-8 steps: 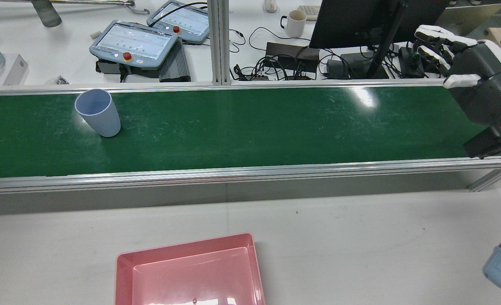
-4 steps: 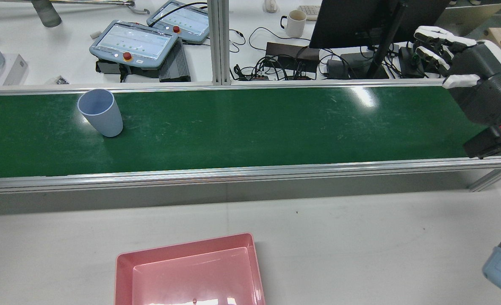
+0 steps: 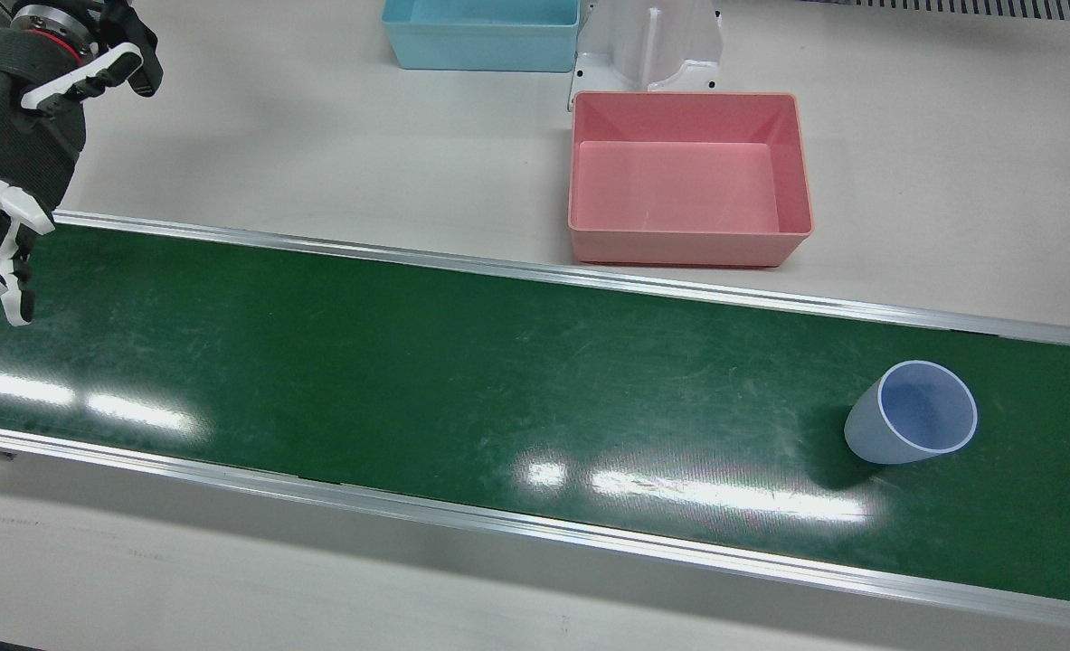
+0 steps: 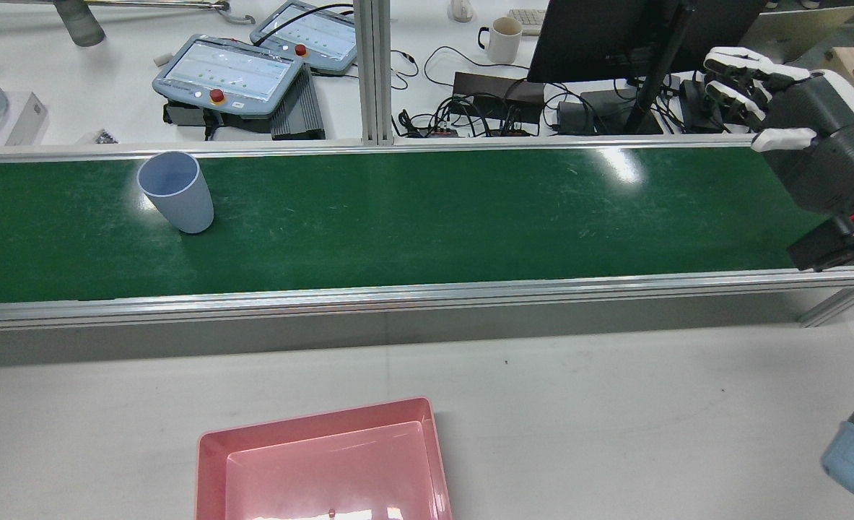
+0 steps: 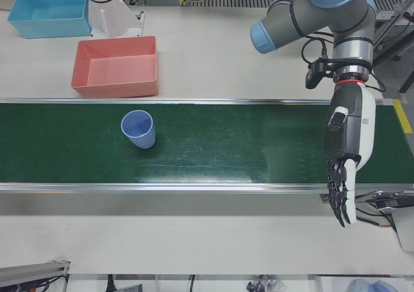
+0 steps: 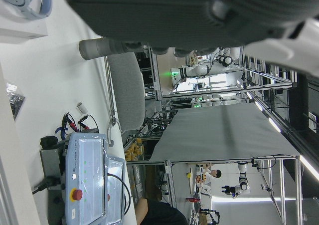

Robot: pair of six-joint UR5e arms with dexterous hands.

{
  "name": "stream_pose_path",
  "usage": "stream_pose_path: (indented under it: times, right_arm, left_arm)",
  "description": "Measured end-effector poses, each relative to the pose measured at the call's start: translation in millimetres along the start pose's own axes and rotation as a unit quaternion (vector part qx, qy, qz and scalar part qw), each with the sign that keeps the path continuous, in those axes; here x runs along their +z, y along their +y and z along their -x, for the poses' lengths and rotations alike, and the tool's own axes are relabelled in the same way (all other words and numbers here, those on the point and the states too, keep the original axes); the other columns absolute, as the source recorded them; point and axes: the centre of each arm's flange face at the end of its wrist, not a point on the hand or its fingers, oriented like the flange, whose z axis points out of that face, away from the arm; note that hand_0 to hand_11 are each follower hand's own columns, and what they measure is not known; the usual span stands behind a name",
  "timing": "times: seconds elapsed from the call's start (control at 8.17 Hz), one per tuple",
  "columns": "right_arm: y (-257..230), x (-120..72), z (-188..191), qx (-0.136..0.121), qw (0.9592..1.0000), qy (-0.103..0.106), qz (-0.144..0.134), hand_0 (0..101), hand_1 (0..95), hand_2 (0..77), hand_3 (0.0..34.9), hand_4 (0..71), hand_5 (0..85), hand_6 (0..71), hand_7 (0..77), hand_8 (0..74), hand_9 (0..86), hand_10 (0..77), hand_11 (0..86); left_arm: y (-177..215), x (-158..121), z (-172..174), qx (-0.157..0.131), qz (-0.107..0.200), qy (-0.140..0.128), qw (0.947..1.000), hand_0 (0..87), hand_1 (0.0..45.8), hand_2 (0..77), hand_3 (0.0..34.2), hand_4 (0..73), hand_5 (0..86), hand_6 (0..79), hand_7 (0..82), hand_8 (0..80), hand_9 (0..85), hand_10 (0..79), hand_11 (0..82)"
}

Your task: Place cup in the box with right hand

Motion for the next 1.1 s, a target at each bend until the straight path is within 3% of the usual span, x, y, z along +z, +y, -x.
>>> stream_pose_path:
  times: [0.49,0.61,1.1]
  right_arm:
    - [-0.6,-0.2,-0.1,0.0,1.0,0.0,-0.001,49,2.7,0.5,7.3,30.0,3.3,5.4,32.2,2.7,9.8,8.7,13.1]
    - [-0.5,-0.2,0.0,0.0,1.0,0.0,-0.001,49,2.7,0.5,7.3,30.0,3.3,5.4,32.2,2.7,6.5,8.7,14.2]
    - [-0.7,-0.4,0.4,-0.001,1.0,0.0,-0.001,49,2.7,0.5,7.4,30.5,3.3,5.4,31.1,1.6,8.7,8.7,14.2]
  left_arm:
    - [0.1,0.0,0.0,0.0,0.0,0.0,1.0,0.0,0.5,0.5,0.0,0.0,0.0,0.0,0.0,0.0,0.5,0.0,0.0]
    - [0.0,0.0,0.0,0.0,0.0,0.0,1.0,0.0,0.5,0.5,0.0,0.0,0.0,0.0,0.0,0.0,0.5,0.0,0.0]
    - [-0.1,-0.1,0.0,0.0,0.0,0.0,1.0,0.0,0.5,0.5,0.0,0.0,0.0,0.0,0.0,0.0,0.5,0.0,0.0]
